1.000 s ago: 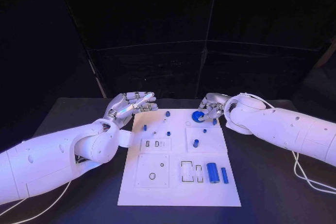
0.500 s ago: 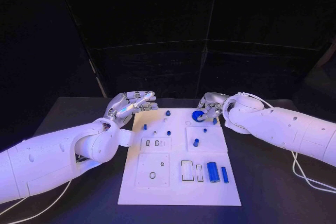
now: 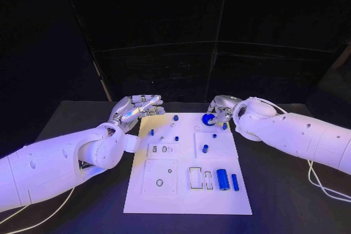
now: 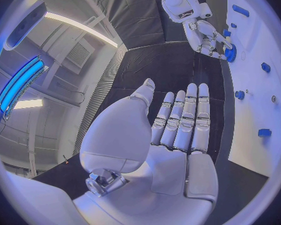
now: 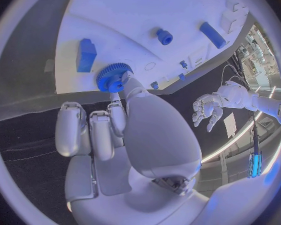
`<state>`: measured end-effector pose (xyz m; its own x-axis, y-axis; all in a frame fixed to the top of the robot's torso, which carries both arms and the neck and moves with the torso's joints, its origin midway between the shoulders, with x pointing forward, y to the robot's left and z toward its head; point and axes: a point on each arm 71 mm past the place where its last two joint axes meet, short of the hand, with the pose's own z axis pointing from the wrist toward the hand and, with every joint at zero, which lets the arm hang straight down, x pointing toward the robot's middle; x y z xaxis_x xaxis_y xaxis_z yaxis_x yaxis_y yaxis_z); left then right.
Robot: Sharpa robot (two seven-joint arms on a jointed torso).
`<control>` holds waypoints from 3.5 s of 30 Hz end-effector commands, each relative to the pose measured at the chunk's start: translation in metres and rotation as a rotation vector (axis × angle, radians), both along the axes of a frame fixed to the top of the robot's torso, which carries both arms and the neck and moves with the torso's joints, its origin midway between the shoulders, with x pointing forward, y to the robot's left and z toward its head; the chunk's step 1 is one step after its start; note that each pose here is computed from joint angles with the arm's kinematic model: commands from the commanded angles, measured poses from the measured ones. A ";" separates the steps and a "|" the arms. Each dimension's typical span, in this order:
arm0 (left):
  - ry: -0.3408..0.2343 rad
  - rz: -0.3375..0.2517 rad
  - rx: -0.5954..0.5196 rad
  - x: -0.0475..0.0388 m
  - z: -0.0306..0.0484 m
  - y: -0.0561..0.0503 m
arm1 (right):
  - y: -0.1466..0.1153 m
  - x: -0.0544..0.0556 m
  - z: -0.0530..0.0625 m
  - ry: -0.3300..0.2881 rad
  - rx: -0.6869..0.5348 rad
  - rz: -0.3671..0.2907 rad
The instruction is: Assemble the parts on the task board
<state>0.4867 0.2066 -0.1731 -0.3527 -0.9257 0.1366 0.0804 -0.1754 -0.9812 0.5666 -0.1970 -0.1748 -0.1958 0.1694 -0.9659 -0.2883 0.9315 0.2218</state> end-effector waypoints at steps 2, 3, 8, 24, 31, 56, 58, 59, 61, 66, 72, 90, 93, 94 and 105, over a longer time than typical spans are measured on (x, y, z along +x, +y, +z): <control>-0.007 -0.008 -0.005 0.0002 0.0016 0.000 | 0.002 -0.002 0.004 -0.058 0.008 0.008; -0.007 -0.007 -0.005 0.0003 0.0015 0.000 | 0.004 -0.003 0.004 -0.064 0.013 0.014; -0.007 -0.004 -0.004 0.0006 0.0014 0.002 | 0.014 -0.010 0.009 -0.090 0.040 0.048; -0.009 0.005 -0.001 0.0014 0.0014 0.005 | 0.073 -0.030 0.023 -0.190 0.101 0.155; -0.012 0.006 -0.001 0.0017 0.0020 0.005 | 0.100 -0.028 0.021 -0.183 0.103 0.187; -0.017 0.005 -0.002 0.0031 0.0040 0.003 | 0.134 -0.025 -0.009 -0.089 0.063 0.205; -0.017 0.004 -0.002 0.0032 0.0040 0.003 | 0.134 -0.025 -0.010 -0.086 0.057 0.201; -0.017 0.004 -0.002 0.0032 0.0040 0.003 | 0.134 -0.025 -0.011 -0.084 0.055 0.200; -0.017 0.005 -0.002 0.0033 0.0040 0.003 | 0.133 -0.024 -0.011 -0.083 0.051 0.196; -0.017 0.005 -0.001 0.0035 0.0039 0.003 | 0.132 -0.023 -0.011 -0.093 0.041 0.180; -0.016 0.004 -0.001 0.0035 0.0039 0.002 | 0.132 -0.023 -0.011 -0.095 0.035 0.175; -0.013 0.004 0.000 0.0039 0.0037 0.003 | 0.128 -0.022 -0.015 -0.049 0.040 0.171; -0.012 0.004 0.000 0.0041 0.0036 0.003 | 0.126 -0.022 -0.014 -0.048 0.046 0.170; -0.012 0.004 0.001 0.0042 0.0035 0.003 | 0.126 -0.022 -0.014 -0.047 0.049 0.170; -0.013 0.011 0.003 0.0050 0.0033 0.006 | 0.120 -0.023 -0.014 -0.046 0.057 0.163</control>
